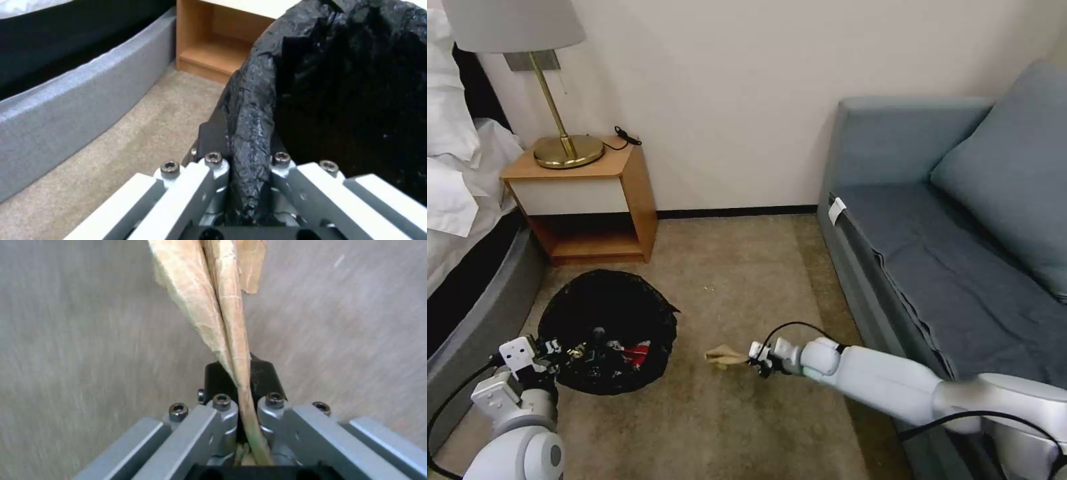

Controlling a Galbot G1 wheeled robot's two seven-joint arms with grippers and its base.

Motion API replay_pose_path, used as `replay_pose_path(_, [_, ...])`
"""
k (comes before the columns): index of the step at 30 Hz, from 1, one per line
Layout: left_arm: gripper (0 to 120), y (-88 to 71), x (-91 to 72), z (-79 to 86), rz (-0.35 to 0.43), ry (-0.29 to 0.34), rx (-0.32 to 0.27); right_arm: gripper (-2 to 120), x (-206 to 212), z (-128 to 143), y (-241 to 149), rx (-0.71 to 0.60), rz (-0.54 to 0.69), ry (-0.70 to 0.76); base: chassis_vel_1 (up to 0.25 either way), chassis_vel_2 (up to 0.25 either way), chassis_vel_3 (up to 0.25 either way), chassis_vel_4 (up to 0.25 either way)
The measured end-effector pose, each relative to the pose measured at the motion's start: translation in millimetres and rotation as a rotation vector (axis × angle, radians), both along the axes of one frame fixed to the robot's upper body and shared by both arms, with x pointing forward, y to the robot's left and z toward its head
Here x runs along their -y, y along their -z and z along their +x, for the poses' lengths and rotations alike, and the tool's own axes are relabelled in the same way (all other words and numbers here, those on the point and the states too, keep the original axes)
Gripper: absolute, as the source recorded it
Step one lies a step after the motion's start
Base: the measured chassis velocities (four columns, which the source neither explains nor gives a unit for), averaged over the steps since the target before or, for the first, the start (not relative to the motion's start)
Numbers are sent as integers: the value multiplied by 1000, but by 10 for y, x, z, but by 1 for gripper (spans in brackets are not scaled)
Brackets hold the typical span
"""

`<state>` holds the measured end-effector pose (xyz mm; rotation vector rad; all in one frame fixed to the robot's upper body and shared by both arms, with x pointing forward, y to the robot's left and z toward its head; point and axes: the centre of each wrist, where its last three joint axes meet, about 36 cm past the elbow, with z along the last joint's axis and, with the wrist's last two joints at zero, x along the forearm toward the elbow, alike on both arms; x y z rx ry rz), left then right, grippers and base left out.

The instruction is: Pick up the trash bin, then pick up the garbage on the floor and place it into the trash bin.

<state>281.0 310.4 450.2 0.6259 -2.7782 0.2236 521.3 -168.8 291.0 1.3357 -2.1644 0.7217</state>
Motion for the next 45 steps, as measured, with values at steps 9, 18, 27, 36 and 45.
replay_pose_path(9, [4,5,38,-11,8,11,-10,0,-94,84,-908,87,192,43,0,0,0,0])
replay_pose_path(18, [4,-3,93,-21,15,28,-16,0,-567,-121,-1661,93,418,89,0,0,0,0])
replay_pose_path(27, [4,-7,152,-13,15,34,-17,0,-1215,-559,-1855,46,481,28,0,0,0,0])
replay_pose_path(36, [4,-32,185,-19,13,37,-12,0,-1684,-724,-1564,13,429,-27,0,0,0,0])
replay_pose_path(45, [4,-41,225,-17,16,45,-6,0,-1983,-706,-1383,41,384,-20,0,0,0,0])
